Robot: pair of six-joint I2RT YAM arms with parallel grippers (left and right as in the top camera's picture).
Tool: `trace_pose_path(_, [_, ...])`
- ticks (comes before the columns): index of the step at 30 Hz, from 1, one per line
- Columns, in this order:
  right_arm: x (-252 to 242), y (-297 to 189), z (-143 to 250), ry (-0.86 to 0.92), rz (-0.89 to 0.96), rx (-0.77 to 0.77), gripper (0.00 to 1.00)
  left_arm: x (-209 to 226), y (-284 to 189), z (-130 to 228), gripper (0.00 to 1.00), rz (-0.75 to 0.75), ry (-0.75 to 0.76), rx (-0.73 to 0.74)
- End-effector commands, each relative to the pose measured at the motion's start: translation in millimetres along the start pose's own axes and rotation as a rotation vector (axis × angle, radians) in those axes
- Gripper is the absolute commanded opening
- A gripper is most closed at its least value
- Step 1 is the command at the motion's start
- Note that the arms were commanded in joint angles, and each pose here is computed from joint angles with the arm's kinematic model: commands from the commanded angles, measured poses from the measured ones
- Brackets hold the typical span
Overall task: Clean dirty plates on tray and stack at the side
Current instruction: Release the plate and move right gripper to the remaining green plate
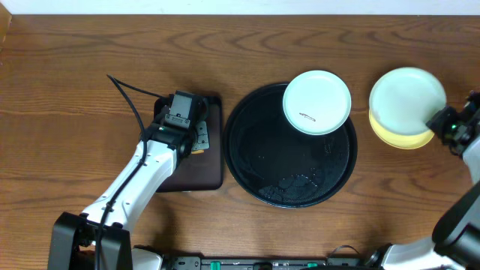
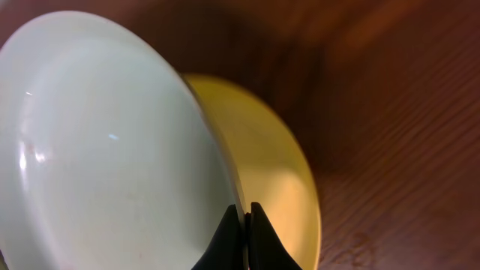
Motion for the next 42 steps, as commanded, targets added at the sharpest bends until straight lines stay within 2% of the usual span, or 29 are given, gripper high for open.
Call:
trace_pose_path(1, [-7.3,24.7,14.7,0.016,-0.025,0.082,0.01,4.6,5.2,4.6,0.08,-0.032,0.009,0.014])
trace_pose_path(2, [-7.6,26.0,14.4,0.015,-0.025,0.08,0.06,4.6,5.2,4.6,0.08,-0.032,0.009,0.014])
trace_pose_path(5, [-2.0,19.7,7.9,-0.009,-0.054,0.059,0.42,4.6,5.2,4.6,0.08,-0.032,0.009,0.014])
trace_pose_path(7, [9.2,7.0,-1.6,-0.043,-0.11,0.047,0.5,4.5,5.2,4.5,0.08,-0.032,0.009,0.013])
trace_pose_path(12, [56.3,-35.1,-32.5,-0.218,-0.191,0.029,0.43,4.4,5.3,4.0,0.08,-0.031,0.008,0.01])
trace_pose_path(17, [124.5,-60.2,-40.4,-0.527,-0.21,0.067,0.47,4.1,5.5,3.3,0.08,-0.03,0.007,0.006])
trace_pose_path(21, [176.6,-54.2,-24.3,-0.743,-0.217,0.053,0.47,4.1,5.5,3.4,0.08,-0.029,0.008,0.007])
trace_pose_path(27, [222.4,-11.2,5.5,-0.928,-0.175,0.031,0.5,4.0,5.5,3.6,0.08,-0.03,0.008,0.008])
trace_pose_path(35, [226.7,55.2,42.9,-0.974,-0.184,0.142,0.5,4.5,6.1,4.8,0.08,-0.031,0.008,0.011])
trace_pose_path(40, [220.3,70.1,52.6,-0.972,-0.179,0.19,0.47,4.5,6.1,4.7,0.08,-0.031,0.008,0.011])
trace_pose_path(42, [219.9,71.2,53.9,-0.97,-0.182,0.196,0.41,4.5,6.1,4.7,0.08,-0.031,0.008,0.011])
Point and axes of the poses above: each gripper's point midway between its finger pads, its own y axis out along the fingers, its own x axis along the line the jaws close on, z = x × y, the point moved 8 cm from there along -y, back along the fingers, and after that the axes turned 1 degree about y, right-handed, at the moved point
